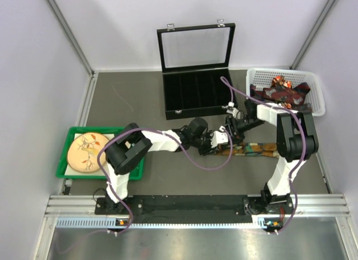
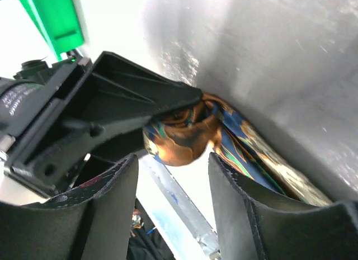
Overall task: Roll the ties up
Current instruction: Roll the tie at the center of the board.
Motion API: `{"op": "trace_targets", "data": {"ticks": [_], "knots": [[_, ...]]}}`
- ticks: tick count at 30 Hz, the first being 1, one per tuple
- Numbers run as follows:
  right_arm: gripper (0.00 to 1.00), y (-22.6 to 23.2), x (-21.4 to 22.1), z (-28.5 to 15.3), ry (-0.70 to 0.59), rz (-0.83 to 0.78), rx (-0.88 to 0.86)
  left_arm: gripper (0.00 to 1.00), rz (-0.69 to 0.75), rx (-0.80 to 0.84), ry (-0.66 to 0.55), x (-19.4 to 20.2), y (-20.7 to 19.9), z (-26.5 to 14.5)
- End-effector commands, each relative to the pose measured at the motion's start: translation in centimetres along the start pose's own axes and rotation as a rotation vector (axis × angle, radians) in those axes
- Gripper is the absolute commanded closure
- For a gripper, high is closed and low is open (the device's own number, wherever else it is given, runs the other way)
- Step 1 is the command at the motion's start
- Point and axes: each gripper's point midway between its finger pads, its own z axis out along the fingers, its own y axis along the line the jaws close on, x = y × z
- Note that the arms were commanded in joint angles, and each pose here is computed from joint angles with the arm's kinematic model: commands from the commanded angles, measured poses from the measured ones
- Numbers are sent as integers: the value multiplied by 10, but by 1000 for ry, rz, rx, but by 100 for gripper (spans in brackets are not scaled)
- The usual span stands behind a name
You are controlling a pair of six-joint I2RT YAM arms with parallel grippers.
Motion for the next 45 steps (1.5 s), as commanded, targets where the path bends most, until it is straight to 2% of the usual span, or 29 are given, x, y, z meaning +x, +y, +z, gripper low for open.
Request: {"op": "trace_targets", "data": {"ticks": [1, 6, 9, 10, 13, 16, 18, 19, 20, 22, 30, 38, 42, 43, 45], "knots": [[49, 13, 2, 9, 9, -7, -82, 80, -43, 28, 376, 97, -19, -18], [59, 0, 11, 21, 59, -21, -10, 77, -36, 48, 409, 95, -17, -16], [86, -14, 12, 23, 74, -16, 51, 75, -27, 55, 409, 95, -18, -16], [100, -17, 13, 24, 79, -10, 65, 74, -27, 53, 410, 95, -17, -16], [100, -30, 14, 23, 85, -4, 122, 66, -40, 62, 408, 96, -20, -16], [100, -47, 14, 19, 72, 6, 178, 48, -97, 86, 342, 89, -21, -15], [100, -61, 13, 15, 59, 8, 217, 42, -179, 130, 232, 76, -20, -20], [100, -65, 13, 15, 56, 8, 230, 34, -176, 118, 146, 61, -10, -18], [100, -72, 11, 13, 43, 2, 252, 31, -230, 148, 90, 57, -11, -24], [100, -71, 8, 11, 31, -17, 258, 23, -200, 124, -46, 32, 5, -22], [100, -76, -8, 3, 11, -36, 358, 13, -169, 207, -280, -4, -1, -2], [100, -76, 2, 5, 49, -45, 392, 14, -197, 235, -367, -26, -11, 25], [100, -73, 2, 8, 56, -58, 378, 28, -237, 224, -352, -22, -8, 38], [100, -72, 3, 10, 62, -60, 367, 39, -237, 215, -319, -16, -8, 40], [100, -64, -3, 13, 55, -73, 333, 51, -238, 176, -259, -4, -4, 41]]}}
